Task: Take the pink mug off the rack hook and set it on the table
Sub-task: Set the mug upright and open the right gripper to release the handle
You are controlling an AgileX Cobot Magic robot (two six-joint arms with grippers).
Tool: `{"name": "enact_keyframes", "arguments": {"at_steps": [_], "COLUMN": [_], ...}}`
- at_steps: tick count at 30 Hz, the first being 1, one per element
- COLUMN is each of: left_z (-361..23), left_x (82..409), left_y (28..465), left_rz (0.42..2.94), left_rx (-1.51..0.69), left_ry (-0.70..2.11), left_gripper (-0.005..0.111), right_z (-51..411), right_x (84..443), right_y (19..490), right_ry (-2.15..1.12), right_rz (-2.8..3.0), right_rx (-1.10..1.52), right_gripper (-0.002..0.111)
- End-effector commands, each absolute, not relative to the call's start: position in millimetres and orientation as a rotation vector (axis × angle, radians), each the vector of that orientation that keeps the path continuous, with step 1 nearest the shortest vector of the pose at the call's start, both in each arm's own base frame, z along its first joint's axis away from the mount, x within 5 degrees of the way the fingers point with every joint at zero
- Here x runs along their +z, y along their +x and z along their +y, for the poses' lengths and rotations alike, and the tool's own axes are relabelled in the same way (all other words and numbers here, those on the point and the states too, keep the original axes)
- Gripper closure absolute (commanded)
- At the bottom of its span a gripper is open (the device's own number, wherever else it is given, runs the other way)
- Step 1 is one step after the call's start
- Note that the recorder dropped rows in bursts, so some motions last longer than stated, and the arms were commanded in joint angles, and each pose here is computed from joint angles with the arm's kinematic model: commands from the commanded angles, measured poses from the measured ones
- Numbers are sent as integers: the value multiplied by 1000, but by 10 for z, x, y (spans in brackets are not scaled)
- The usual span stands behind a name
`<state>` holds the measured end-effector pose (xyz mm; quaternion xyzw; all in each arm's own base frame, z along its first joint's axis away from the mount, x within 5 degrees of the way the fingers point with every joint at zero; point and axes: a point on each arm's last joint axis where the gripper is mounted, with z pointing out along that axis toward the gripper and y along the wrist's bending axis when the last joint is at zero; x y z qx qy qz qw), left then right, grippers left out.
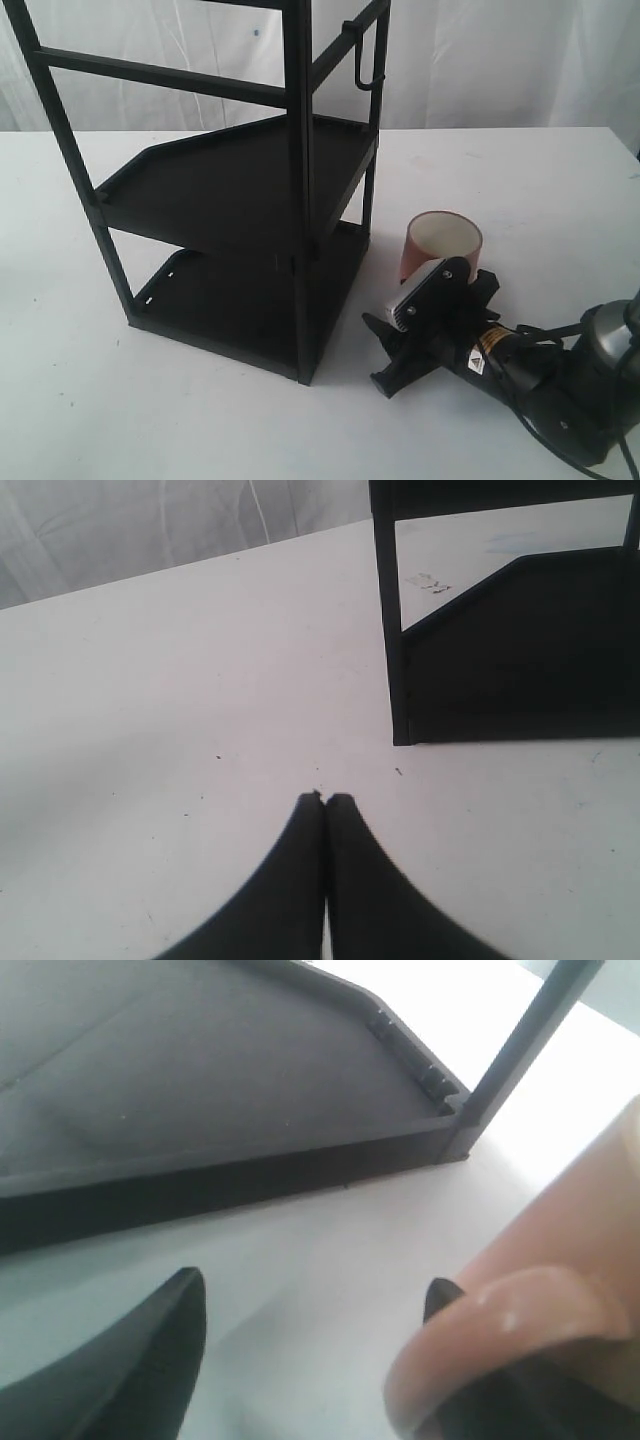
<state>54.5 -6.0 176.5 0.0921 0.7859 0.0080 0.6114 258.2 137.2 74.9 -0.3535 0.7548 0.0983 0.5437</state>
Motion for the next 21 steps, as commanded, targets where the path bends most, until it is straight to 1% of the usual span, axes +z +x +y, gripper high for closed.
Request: {"name": "enact_keyframes", "arguments": {"at_steps": [1, 5, 10, 21], "left_z": [-59, -59, -59, -59], "left_x": [1756, 1756, 1756, 1756], "left_y": [543, 543, 543, 543], "left_rz": [1814, 1814, 1814, 1814], "left_rx": [11, 11, 11, 11], "left_ry": [200, 200, 200, 200], "left_gripper": [107, 107, 107, 107], "right_z": [1332, 1306, 1274, 1249], "right_x": [818, 810, 830, 804], "right_y": [2627, 2546, 2567, 2513], "right_ry": [-786, -771, -698, -700], "right_rz": [1737, 1782, 1792, 1816], "right_rx": [171, 201, 192, 195], "right_gripper": [49, 49, 49, 49]}}
